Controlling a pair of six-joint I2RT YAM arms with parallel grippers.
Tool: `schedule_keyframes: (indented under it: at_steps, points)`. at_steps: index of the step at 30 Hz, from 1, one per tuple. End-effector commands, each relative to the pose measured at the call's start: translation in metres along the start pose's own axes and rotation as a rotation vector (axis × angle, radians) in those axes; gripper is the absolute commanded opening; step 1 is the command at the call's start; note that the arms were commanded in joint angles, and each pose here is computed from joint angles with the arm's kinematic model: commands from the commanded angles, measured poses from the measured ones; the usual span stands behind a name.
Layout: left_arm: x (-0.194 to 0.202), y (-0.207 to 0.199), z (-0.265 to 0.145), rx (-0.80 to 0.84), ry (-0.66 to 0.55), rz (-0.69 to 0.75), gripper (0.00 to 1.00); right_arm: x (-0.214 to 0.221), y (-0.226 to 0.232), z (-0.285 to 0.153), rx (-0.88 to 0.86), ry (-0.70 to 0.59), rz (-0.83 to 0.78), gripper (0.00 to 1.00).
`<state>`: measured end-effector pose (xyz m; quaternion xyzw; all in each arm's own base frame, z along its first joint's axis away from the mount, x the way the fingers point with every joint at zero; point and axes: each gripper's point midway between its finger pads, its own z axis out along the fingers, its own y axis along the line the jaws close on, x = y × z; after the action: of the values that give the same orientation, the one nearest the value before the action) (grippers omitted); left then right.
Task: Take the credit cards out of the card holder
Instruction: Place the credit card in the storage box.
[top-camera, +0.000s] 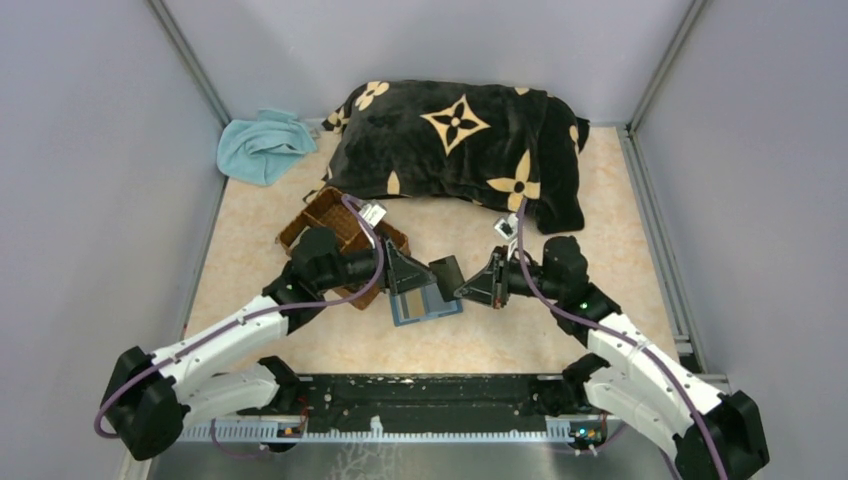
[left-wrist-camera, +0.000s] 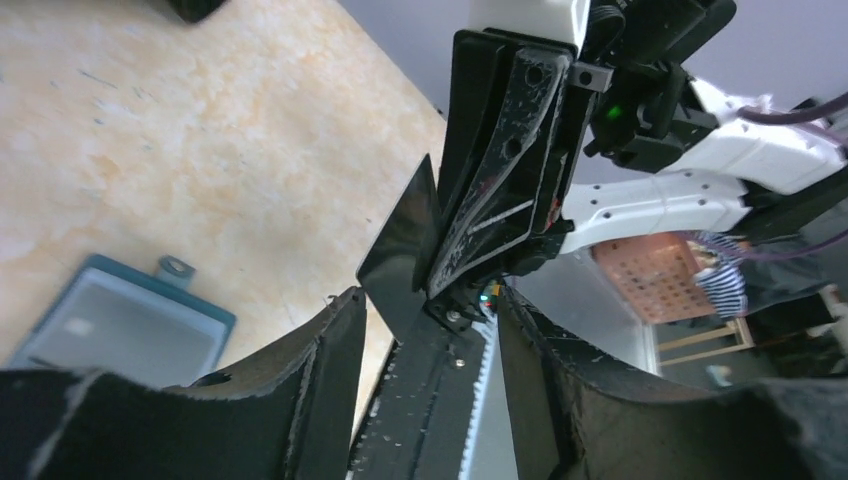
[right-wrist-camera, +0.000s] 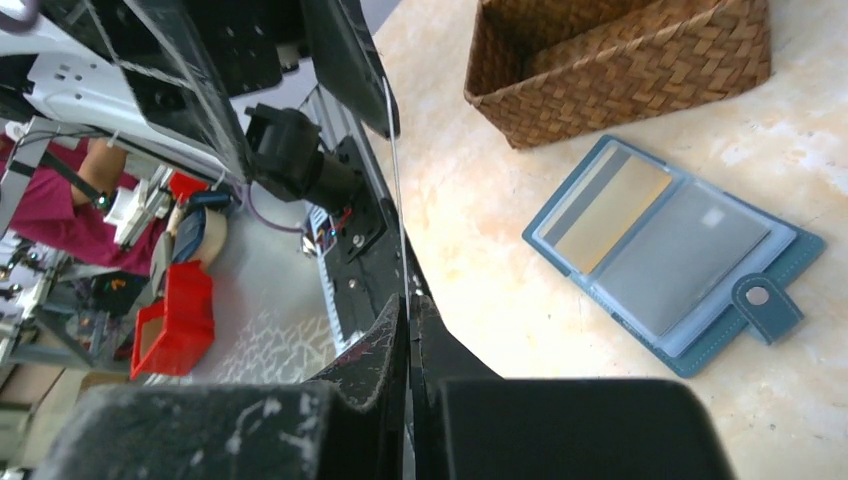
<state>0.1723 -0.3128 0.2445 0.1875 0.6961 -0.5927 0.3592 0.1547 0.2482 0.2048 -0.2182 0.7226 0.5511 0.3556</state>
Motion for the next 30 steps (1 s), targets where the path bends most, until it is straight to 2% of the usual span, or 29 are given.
schedule_keyframes:
  at_steps: [1, 6, 11, 13, 15, 17, 19, 21, 22, 23, 24, 26, 28, 29, 30]
  points:
    - [-0.011, -0.003, -0.007, -0.04, 0.068, 0.153, 0.59, 0.001, 0.016, 0.002, -0.088, 0.112, -0.06, 0.0]
    - [0.003, 0.002, -0.007, -0.038, 0.177, 0.183, 0.62, 0.017, 0.035, 0.01, -0.165, 0.193, -0.085, 0.0]
    - [0.011, 0.012, -0.01, -0.071, 0.198, 0.18, 0.61, 0.022, 0.034, 0.011, -0.14, 0.209, -0.091, 0.0]
    - [0.014, 0.011, -0.011, -0.061, 0.204, 0.179, 0.49, 0.019, 0.035, 0.01, -0.135, 0.201, -0.094, 0.0]
    - [0.016, 0.009, -0.013, -0.047, 0.207, 0.176, 0.27, 0.018, 0.035, 0.01, -0.127, 0.2, -0.095, 0.0]
    - [0.02, 0.009, -0.014, -0.039, 0.215, 0.169, 0.09, 0.019, 0.032, 0.012, -0.117, 0.206, -0.09, 0.0]
    - [0.025, 0.007, -0.015, -0.018, 0.229, 0.166, 0.02, 0.019, 0.031, 0.013, -0.118, 0.213, -0.085, 0.0]
    - [0.03, 0.005, -0.016, 0.006, 0.245, 0.158, 0.01, 0.019, 0.031, 0.014, -0.123, 0.216, -0.083, 0.0]
    - [0.033, 0.006, -0.016, 0.008, 0.25, 0.152, 0.06, 0.019, 0.031, 0.015, -0.123, 0.215, -0.082, 0.0]
    - [0.034, 0.008, -0.016, 0.004, 0.253, 0.148, 0.17, 0.018, 0.032, 0.015, -0.124, 0.213, -0.084, 0.0]
    - [0.035, 0.011, -0.017, -0.009, 0.251, 0.147, 0.33, 0.017, 0.032, 0.015, -0.12, 0.21, -0.086, 0.0]
    - [0.03, 0.02, -0.017, -0.078, 0.22, 0.148, 0.55, 0.012, 0.027, 0.015, -0.081, 0.191, -0.092, 0.0]
    - [0.013, 0.04, -0.021, -0.227, 0.121, 0.146, 0.73, 0.005, 0.015, 0.015, 0.008, 0.158, -0.092, 0.0]
    - [-0.003, 0.06, -0.027, -0.363, 0.044, 0.147, 0.8, 0.0, 0.005, 0.015, 0.076, 0.13, -0.092, 0.0]
    - [-0.009, 0.071, -0.033, -0.448, 0.022, 0.131, 0.84, -0.003, 0.0, 0.014, 0.115, 0.117, -0.09, 0.0]
